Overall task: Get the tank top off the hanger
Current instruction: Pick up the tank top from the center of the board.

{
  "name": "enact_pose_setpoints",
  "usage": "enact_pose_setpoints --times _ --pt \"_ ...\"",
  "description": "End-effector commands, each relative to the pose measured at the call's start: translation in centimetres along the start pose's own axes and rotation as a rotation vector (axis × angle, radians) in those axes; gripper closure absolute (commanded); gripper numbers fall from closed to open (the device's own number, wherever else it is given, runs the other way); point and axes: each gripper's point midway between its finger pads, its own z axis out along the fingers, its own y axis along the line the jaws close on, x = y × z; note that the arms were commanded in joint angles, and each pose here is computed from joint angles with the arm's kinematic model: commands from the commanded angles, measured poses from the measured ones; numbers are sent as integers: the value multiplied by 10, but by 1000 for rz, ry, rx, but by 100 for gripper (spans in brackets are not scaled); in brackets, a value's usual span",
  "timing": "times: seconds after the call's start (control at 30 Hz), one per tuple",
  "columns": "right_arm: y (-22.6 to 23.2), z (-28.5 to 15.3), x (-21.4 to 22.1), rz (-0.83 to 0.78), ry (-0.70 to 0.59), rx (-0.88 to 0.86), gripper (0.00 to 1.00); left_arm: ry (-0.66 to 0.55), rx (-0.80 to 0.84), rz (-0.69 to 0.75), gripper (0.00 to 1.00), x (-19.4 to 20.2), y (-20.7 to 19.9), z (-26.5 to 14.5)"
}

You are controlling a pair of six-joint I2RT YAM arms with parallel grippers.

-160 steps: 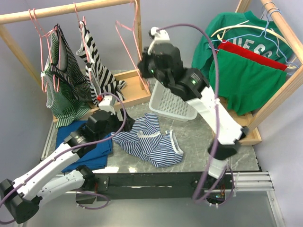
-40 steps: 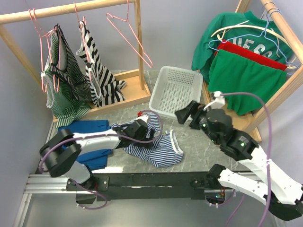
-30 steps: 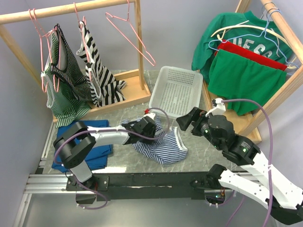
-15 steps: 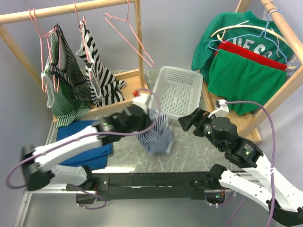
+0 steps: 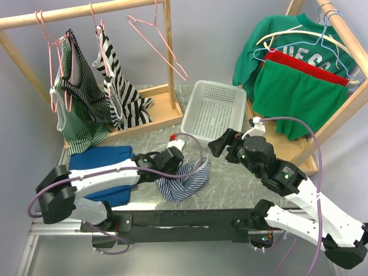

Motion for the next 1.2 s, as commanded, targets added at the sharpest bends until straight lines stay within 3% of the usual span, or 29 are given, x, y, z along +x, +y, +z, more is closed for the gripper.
enact_pose_setpoints --times 0.0,0.03,0.1,0.13,0.2,0.27,0.3,0.47,0.67,1.17 --pt "5 -1 -4 18 -23 -29 0 -63 150 -18 99 -19 -43 -2" --pt "4 -1 -3 19 -23 -29 0 -50 178 -12 97 -16 -50 -2" --pt "2 -1 0 22 -19 -26 0 -40 203 -4 72 -14 -57 -2" --pt "1 -1 1 24 -17 -26 0 -35 217 5 67 -11 -61 -3" --pt "-1 0 2 25 -15 -20 0 -29 256 11 37 -8 -68 -6" --pt "-3 1 5 24 -7 -16 0 -14 307 17 33 -1 -74 -11" --pt "-3 1 6 24 -6 -14 0 -8 330 17 24 2 -77 -13" --pt "-6 0 6 32 -10 -3 0 36 415 41 17 23 -88 -16" --pt "-13 -13 -7 61 -71 11 0 141 405 110 12 64 -91 -8" --pt "-22 -38 -23 99 -132 16 0 209 82 187 12 110 -72 53"
